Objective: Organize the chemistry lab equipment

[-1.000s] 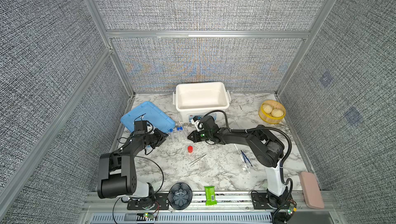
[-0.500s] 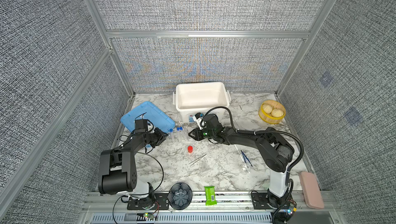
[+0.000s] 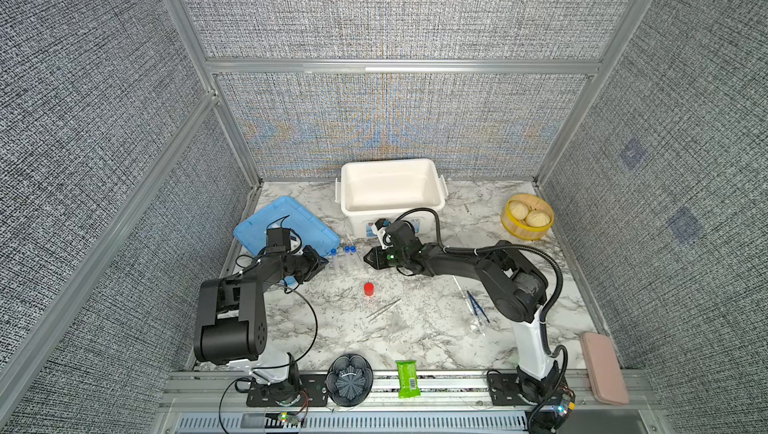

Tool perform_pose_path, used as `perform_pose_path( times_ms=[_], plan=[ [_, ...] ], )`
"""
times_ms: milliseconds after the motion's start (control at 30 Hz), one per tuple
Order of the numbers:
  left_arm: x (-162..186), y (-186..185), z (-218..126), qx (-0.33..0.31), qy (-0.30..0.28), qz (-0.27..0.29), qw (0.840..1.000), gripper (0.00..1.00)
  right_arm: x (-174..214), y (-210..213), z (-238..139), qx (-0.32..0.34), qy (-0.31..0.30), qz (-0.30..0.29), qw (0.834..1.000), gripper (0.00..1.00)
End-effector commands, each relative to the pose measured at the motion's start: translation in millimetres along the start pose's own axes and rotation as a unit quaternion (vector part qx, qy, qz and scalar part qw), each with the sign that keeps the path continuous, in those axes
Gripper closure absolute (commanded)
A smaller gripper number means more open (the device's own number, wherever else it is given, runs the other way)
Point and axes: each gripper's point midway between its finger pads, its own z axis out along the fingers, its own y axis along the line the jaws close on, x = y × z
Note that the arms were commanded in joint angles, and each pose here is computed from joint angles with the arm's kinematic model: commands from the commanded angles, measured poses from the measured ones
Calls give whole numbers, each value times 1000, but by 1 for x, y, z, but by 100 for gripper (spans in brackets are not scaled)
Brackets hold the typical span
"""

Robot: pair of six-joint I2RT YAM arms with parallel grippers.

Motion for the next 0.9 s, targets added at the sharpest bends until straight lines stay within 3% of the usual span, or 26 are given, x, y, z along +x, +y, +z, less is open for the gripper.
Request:
perform_pose_path(
  times_ms=[0,333,867],
  plan=[
    [0,-1,2,0,5,14,1000,80,-5,-2,3,5,-14,18,1000,76],
    [10,-5,11,-5,27,30,999,82,0,-8,-3,22,-13,25,999,86],
    [30,-14,19,-4,54,44,998,82,26,-15,-35,43,-11,44,998,88]
  ],
)
